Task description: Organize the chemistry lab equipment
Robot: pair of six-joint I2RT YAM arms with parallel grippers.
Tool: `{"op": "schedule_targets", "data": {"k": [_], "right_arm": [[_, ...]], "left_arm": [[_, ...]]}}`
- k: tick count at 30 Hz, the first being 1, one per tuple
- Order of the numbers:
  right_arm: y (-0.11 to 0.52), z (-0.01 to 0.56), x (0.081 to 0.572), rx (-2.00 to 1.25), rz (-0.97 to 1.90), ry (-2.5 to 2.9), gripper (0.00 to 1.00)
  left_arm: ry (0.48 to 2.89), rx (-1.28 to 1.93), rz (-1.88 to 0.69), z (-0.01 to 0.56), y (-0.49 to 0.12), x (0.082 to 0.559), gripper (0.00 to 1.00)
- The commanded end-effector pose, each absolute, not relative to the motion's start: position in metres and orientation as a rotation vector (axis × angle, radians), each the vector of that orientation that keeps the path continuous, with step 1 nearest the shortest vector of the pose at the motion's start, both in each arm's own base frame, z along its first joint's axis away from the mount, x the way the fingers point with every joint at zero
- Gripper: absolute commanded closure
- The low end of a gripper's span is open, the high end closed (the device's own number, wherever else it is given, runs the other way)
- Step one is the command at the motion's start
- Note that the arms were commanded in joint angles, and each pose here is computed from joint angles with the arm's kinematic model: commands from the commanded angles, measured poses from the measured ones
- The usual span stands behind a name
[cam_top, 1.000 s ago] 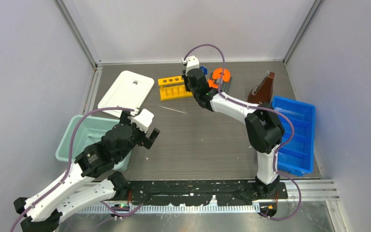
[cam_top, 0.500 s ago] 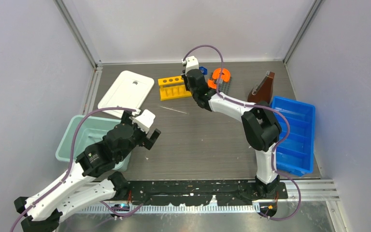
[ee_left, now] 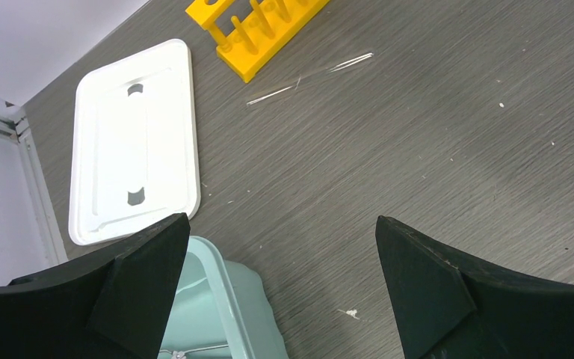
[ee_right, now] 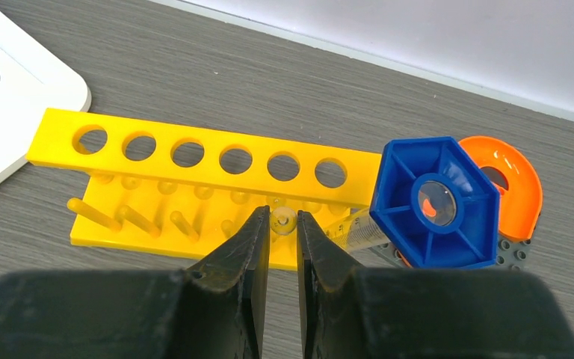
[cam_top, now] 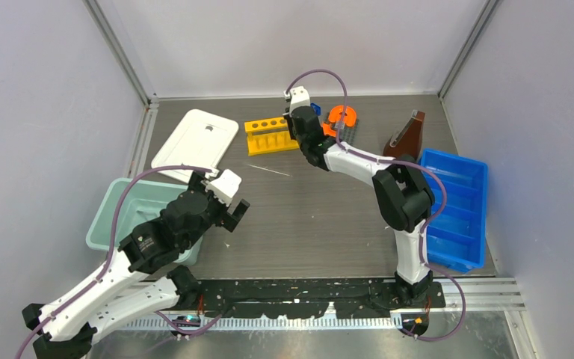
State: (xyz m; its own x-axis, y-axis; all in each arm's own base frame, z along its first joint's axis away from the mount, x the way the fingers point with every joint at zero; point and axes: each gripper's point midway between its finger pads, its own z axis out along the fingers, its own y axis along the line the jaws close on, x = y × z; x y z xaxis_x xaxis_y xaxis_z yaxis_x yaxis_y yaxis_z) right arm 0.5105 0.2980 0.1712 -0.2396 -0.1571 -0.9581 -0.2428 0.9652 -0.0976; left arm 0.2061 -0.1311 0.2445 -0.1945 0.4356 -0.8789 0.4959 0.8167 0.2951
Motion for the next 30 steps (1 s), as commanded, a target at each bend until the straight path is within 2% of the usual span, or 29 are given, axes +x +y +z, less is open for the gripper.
{"op": "schedule_targets", "data": {"k": [1,13,30], "right_arm": [[0.297,0.178,0.519,-0.260,0.088,1.784,0.81],[0.300,0.167,0.523,-0.246,0.119,1.809,0.81],[0.300,0.213,0.516,-0.243,0.162,1.761,0.81]], "left_arm": [[1.791,0.696,-0.089,0.252,-0.137,0.209,0.00],[1.793,0.699,-0.088,0.251,-0.137,0.209,0.00],[1.798,0.703,-0.084,0.250,-0.137,0.210,0.00]]}}
